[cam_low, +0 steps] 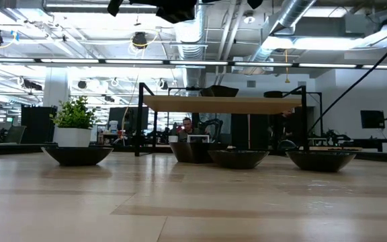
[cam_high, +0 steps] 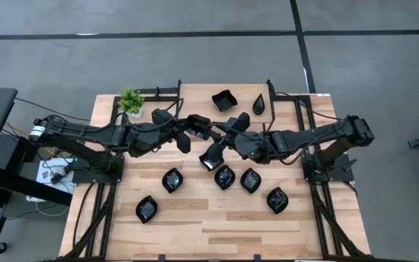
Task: Pick & Place Mini shaped plates
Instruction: Stack the black plate on top of the black plate on the shelf
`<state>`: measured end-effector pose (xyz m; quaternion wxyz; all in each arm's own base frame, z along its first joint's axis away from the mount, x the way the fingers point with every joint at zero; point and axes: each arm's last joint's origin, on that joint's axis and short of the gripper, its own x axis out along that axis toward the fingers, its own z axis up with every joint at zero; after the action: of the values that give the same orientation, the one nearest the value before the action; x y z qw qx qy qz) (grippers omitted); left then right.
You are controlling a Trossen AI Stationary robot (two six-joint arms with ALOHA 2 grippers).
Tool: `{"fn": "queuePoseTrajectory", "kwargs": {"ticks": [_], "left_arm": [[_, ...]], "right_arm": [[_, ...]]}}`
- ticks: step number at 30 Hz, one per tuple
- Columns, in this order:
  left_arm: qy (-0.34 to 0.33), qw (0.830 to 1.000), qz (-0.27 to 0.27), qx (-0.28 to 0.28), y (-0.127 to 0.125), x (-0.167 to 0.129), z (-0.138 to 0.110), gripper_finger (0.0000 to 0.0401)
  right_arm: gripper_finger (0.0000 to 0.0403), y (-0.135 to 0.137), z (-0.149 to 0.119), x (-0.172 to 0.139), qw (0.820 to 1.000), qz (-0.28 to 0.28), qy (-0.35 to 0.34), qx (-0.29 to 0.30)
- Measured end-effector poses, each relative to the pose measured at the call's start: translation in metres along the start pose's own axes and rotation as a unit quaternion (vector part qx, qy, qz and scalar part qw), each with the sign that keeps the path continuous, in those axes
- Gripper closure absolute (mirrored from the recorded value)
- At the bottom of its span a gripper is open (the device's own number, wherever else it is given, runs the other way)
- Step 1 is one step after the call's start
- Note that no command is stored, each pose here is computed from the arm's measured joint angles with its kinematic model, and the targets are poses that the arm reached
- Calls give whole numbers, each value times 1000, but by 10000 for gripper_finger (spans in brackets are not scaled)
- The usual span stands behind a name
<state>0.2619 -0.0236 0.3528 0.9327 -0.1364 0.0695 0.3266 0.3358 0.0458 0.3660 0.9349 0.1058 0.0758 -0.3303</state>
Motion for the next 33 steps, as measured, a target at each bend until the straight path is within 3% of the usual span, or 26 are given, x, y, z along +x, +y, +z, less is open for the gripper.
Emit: {"fn": "queuePoseTrajectory", "kwargs": {"ticks": [19, 33], "left_arm": [[-7, 1000, 8, -5, 1, 1, 2, 397], [-17, 1000, 3, -16, 1, 1, 4, 397]], "right_arm": [[395, 2, 4, -1, 1000, 16, -11, 16], [397, 7, 5, 2, 999, 25, -29, 34]]}}
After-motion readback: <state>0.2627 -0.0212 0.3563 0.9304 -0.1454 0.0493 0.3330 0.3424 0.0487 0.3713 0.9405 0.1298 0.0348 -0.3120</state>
